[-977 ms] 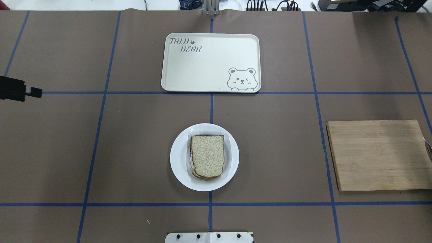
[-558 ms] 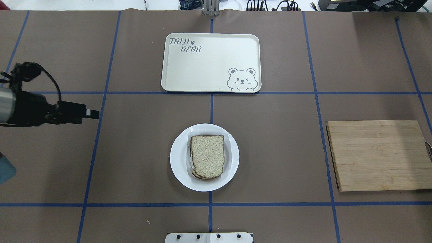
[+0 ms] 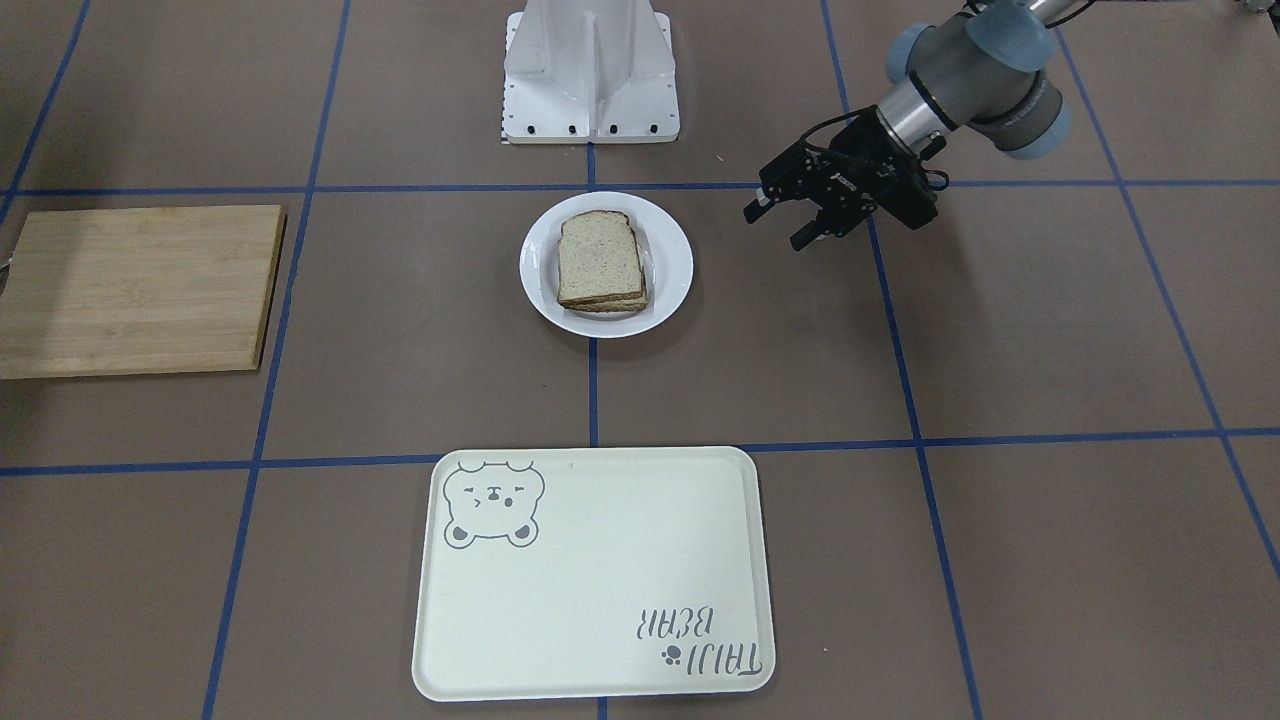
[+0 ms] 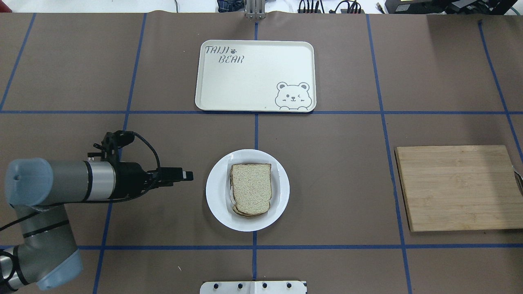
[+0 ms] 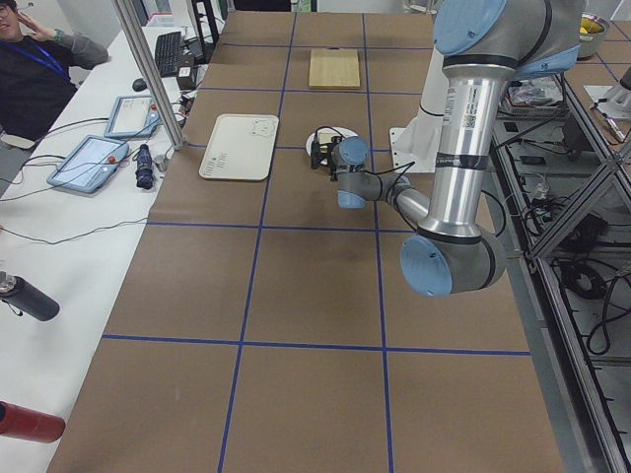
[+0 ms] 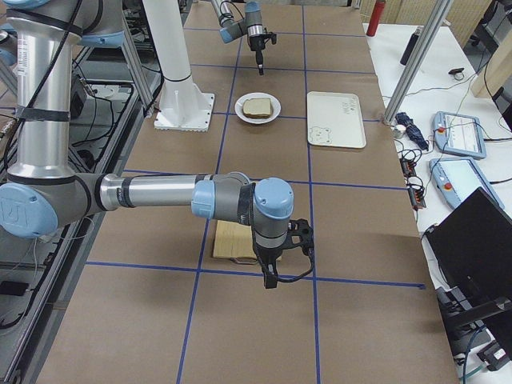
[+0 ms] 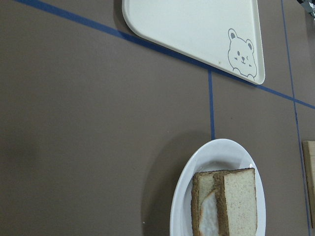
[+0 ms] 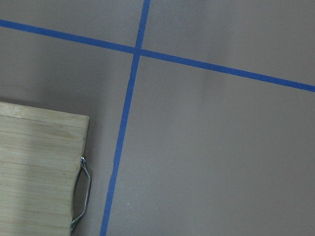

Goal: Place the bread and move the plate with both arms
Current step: 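Grasp the rim of the white plate nearest the left gripper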

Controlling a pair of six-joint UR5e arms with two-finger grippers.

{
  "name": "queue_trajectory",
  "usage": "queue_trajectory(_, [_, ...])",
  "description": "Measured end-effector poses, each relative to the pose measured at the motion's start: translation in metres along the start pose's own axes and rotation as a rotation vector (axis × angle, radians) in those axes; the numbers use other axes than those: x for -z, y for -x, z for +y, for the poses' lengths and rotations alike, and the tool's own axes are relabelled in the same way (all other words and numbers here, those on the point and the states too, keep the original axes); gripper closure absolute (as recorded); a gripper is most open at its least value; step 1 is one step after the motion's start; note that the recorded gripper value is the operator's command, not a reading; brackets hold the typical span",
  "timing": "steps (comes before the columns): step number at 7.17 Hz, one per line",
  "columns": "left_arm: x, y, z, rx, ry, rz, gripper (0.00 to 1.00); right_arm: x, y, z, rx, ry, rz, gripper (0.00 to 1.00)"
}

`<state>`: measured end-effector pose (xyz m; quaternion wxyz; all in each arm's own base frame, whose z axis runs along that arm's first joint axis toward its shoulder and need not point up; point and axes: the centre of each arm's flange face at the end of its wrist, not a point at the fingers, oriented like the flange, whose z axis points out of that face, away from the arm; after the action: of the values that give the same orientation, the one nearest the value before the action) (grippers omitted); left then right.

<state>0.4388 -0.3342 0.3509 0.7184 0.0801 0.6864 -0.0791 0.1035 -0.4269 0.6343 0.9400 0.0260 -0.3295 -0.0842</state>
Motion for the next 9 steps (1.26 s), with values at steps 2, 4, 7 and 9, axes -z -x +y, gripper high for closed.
queue_trajectory(2, [-0.031, 0.003, 0.012, 0.01, -0.009, 0.044, 0.49, 0.001, 0.001, -0.002, -0.001, -0.004, -0.008, 0.0])
queue_trajectory(4, [-0.049, 0.005, 0.012, 0.028, -0.009, 0.057, 0.49, 0.001, 0.001, -0.003, -0.001, -0.004, -0.009, 0.0])
queue_trajectory(7, [-0.061, 0.025, 0.013, 0.034, -0.004, 0.064, 0.53, 0.0, 0.0, -0.003, -0.003, -0.002, -0.01, 0.0])
queue_trajectory(9, [-0.068, 0.025, 0.019, 0.05, 0.007, 0.085, 0.61, 0.0, 0.0, -0.003, -0.003, -0.002, -0.01, 0.0])
